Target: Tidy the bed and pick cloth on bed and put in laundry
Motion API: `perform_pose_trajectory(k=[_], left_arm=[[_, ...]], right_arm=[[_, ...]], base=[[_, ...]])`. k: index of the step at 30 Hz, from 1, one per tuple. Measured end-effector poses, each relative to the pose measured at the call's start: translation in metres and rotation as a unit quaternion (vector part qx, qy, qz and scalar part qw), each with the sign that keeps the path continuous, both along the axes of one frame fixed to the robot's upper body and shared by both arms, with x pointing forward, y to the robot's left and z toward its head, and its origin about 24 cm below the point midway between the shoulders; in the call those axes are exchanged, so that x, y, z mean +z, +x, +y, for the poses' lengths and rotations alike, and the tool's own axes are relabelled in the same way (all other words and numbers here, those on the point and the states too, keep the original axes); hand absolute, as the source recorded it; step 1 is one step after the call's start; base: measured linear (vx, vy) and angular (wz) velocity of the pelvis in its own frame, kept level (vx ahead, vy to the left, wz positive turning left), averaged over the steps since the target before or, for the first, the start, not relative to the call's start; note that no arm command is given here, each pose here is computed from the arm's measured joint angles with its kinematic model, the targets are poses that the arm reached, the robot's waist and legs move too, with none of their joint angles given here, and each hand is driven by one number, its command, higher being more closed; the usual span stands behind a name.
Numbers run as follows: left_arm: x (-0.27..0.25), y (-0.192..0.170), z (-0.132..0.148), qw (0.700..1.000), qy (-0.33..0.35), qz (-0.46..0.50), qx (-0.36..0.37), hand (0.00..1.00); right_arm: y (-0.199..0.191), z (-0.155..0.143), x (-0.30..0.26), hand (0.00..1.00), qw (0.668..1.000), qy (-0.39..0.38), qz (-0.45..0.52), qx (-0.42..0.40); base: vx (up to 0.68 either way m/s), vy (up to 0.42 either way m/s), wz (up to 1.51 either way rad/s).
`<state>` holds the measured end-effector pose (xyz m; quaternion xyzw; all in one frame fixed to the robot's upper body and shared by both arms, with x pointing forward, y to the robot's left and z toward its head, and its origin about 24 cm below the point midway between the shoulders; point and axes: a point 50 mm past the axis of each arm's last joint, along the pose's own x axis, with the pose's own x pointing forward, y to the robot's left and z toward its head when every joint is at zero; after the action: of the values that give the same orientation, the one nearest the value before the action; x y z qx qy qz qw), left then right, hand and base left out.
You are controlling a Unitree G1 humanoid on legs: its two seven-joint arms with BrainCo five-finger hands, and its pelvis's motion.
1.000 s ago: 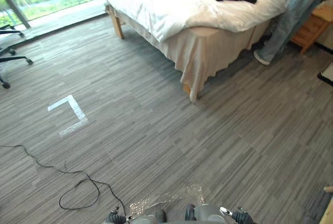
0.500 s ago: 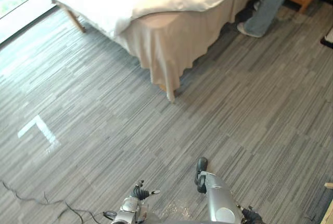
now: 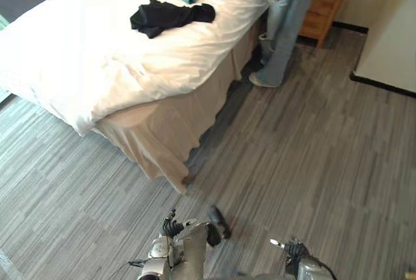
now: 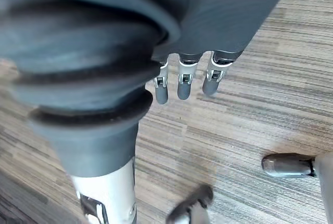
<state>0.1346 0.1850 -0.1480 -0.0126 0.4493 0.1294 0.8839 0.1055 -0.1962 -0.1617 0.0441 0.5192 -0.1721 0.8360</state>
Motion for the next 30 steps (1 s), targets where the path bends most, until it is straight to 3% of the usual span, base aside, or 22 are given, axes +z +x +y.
perform_pose_trajectory(k=[8, 14, 18, 23, 30], left_arm=[[-0.009, -0.018, -0.001, 0.999, -0.013, 0.041, 0.022, 0.00], [-0.009, -0.024, 0.012, 0.994, -0.026, 0.030, 0.102, 0.00], [-0.013, -0.038, -0.001, 0.988, -0.053, 0.040, 0.141, 0.00], [-0.012, -0.035, -0.001, 0.990, -0.052, 0.034, 0.128, 0.00], [-0.013, -0.033, -0.003, 0.994, -0.050, 0.039, 0.088, 0.00]], right_arm=[[0.007, -0.015, 0.006, 0.00, 0.999, -0.017, -0.030, -0.027], [0.010, -0.002, 0.005, 0.00, 0.999, 0.015, -0.036, -0.035], [0.011, -0.014, 0.008, 0.00, 0.998, 0.005, -0.046, -0.053], [-0.003, -0.015, 0.003, 0.00, 0.997, 0.015, -0.026, -0.075], [-0.014, -0.016, -0.001, 0.00, 0.994, 0.024, -0.005, -0.106]], base=[[0.66, -0.150, 2.07], [0.48, -0.644, 1.44], [0.31, -0.507, 1.04], [0.24, -0.369, 0.46], [0.07, 0.053, -0.39]])
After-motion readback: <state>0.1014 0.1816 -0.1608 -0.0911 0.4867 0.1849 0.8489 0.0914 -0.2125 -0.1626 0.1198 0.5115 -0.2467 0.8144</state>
